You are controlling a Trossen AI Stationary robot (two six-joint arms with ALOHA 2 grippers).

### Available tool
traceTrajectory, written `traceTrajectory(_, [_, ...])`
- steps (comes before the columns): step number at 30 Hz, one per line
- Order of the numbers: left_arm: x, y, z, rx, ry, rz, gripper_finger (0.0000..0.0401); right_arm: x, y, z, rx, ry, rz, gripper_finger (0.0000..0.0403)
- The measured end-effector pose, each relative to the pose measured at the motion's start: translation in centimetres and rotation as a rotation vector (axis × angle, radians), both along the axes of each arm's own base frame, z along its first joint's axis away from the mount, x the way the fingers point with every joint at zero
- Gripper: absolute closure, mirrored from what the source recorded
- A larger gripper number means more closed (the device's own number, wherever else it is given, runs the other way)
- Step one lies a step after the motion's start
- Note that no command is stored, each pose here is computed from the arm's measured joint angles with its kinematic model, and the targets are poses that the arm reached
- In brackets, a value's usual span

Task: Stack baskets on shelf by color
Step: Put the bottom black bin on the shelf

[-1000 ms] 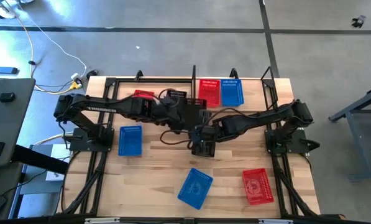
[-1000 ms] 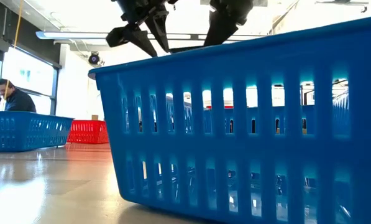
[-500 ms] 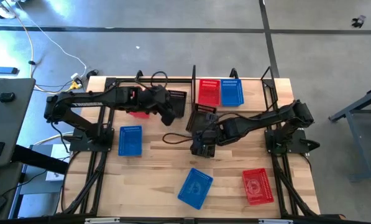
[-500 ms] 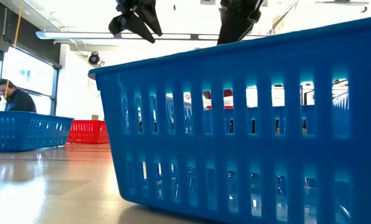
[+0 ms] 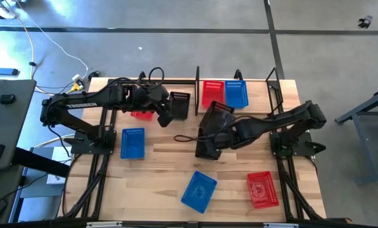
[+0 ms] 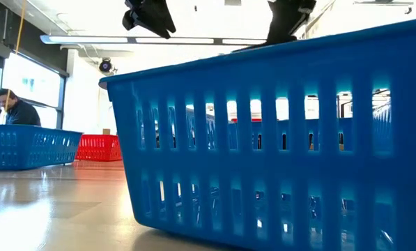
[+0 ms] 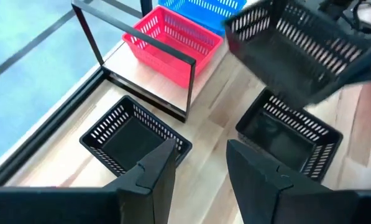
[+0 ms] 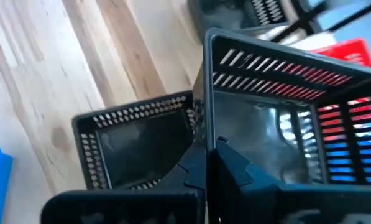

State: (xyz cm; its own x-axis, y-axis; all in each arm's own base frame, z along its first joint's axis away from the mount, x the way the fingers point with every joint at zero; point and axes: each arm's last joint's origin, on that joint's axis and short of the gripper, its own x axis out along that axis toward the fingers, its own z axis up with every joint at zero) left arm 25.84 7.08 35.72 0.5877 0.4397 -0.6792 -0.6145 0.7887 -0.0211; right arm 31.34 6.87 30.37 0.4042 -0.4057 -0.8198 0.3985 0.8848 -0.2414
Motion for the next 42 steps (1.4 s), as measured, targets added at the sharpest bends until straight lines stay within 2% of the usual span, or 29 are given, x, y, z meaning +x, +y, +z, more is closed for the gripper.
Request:
traceTrajectory(6, [0.0, 0.0, 0.0, 0.019, 0.01, -0.015, 0.027, -3.8, -1.0, 1.4, -0.029, -0.032, -0.008, 0.0403])
traceTrajectory(12, [0.0, 0.1, 0.0, 0.02, 0.012, -0.012, 0.027, -8.8, -3.4, 1.6, -0.019, -0.067, -0.027, 0.0403])
traceTrajectory(19, [-0.2, 0.8, 0.1, 0.021, 0.007, 0.014, 0.027, -14.4, -6.2, 1.0, -0.015, -0.055, 0.051, 0.0403])
traceTrajectory(23, [-0.4, 1.3, 0.1, 0.02, 0.007, 0.036, 0.027, -16.9, -7.4, 0.6, -0.067, -0.03, 0.108, 0.0403])
traceTrajectory(30, [-0.6, 2.0, 0.1, 0.006, -0.005, 0.08, 0.027, -19.8, -8.9, -0.1, -0.196, 0.07, 0.176, 0.0403])
traceTrajectory(35, [-0.6, 2.0, 0.1, 0.005, -0.006, 0.081, 0.027, -21.5, -9.6, -1.0, -0.204, 0.2, 0.197, 0.0402])
traceTrajectory(42, [-0.6, 2.0, 0.1, -0.009, -0.019, 0.099, 0.027, -21.8, -10.3, -2.4, -0.216, 0.324, 0.297, 0.0402])
